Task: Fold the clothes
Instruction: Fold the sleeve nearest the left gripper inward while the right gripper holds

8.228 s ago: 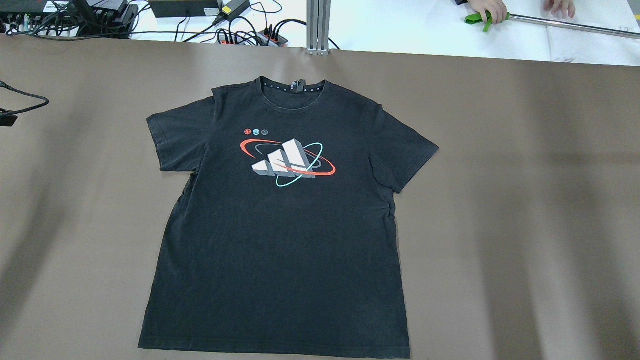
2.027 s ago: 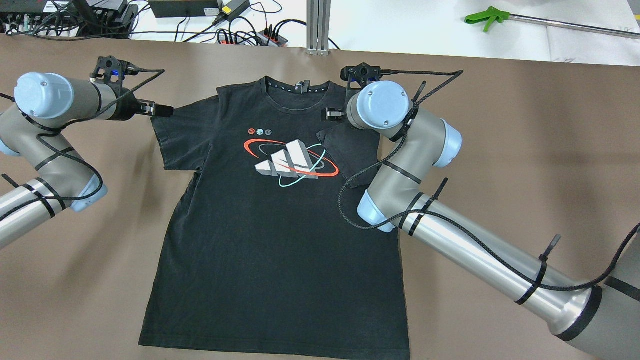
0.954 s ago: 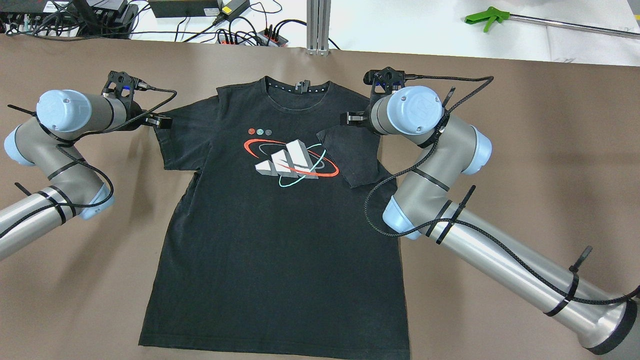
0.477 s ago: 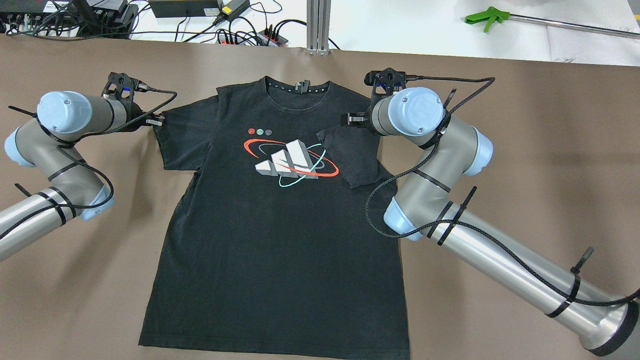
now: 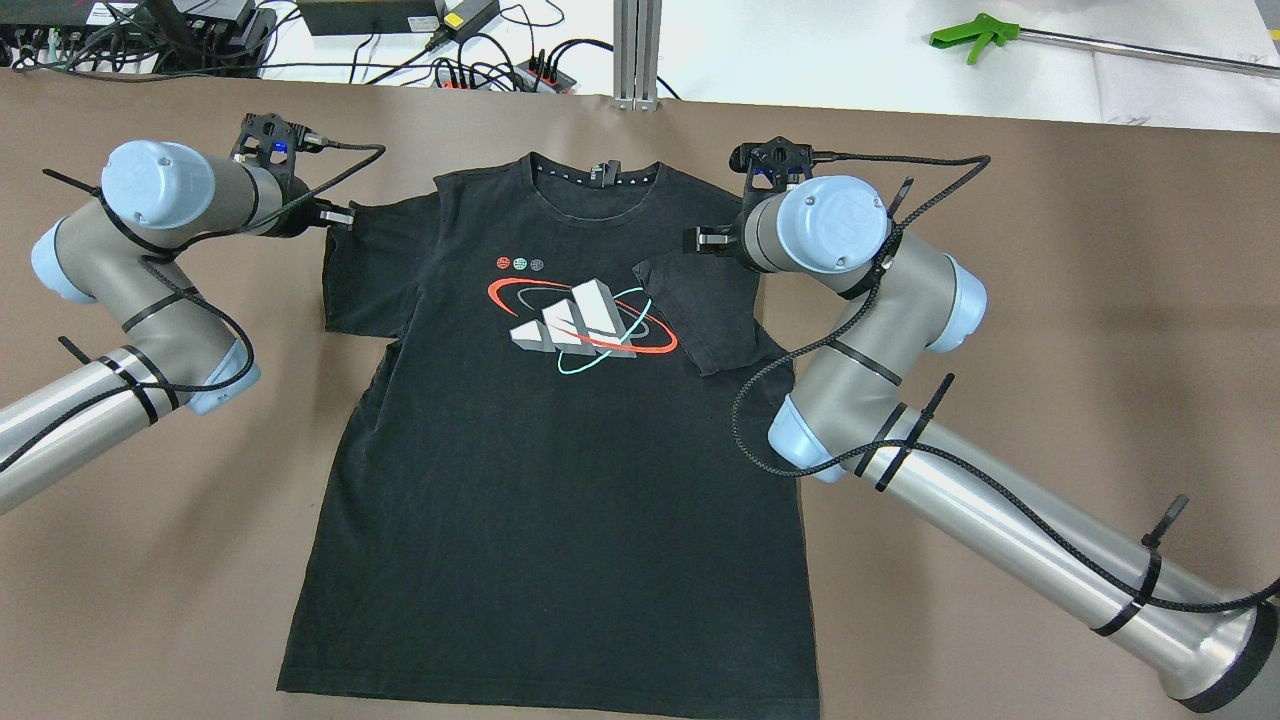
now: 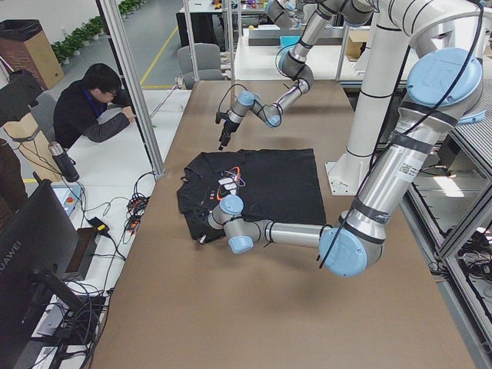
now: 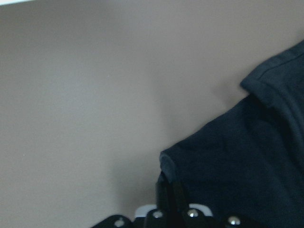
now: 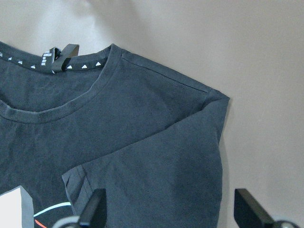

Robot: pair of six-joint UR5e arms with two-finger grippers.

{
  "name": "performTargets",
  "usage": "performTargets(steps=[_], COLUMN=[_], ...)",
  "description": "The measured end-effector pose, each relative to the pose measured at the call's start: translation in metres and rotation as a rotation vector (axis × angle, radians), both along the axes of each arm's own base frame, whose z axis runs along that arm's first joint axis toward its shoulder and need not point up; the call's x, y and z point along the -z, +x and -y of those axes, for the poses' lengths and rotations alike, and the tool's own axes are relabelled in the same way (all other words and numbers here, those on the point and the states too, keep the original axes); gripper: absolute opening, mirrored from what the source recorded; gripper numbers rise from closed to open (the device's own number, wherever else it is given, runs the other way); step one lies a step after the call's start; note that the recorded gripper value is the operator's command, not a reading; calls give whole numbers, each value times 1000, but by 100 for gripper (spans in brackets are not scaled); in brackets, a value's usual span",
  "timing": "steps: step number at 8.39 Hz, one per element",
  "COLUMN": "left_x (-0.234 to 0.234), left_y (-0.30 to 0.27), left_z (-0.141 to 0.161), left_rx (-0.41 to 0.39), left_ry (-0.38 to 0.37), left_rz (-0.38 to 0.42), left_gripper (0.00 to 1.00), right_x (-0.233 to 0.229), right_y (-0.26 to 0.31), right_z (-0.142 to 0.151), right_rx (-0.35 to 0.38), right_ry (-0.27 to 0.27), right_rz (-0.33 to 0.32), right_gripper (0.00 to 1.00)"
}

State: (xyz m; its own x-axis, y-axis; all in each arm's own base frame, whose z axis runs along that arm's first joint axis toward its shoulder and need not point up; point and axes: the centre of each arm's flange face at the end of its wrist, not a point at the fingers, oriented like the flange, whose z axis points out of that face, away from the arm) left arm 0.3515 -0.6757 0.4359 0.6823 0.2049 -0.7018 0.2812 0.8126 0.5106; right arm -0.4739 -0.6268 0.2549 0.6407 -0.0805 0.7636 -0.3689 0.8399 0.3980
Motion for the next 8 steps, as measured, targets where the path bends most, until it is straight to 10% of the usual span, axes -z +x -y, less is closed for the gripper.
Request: performTargets(steps=[4,5,6,8], left_x=[146,176,198,202], left_y=[40,80,116,155], left_z=[-35,-38,-31,-12], left_rx=[65,98,124,197], left_ry=[-154,-172,-193,-174], left_rz=[-65,-76,-78,-56], left_gripper=[0,28,94,95], right_x=[-3,-6,-9,-13], right_y=[1,4,7,9], right_z=[-1,-4,-6,-8], right_rx=[1,1,1,-1], right_ry=[0,1,2,1], right_rz=[-2,-2,-2,-4], right_gripper=[94,94,94,94])
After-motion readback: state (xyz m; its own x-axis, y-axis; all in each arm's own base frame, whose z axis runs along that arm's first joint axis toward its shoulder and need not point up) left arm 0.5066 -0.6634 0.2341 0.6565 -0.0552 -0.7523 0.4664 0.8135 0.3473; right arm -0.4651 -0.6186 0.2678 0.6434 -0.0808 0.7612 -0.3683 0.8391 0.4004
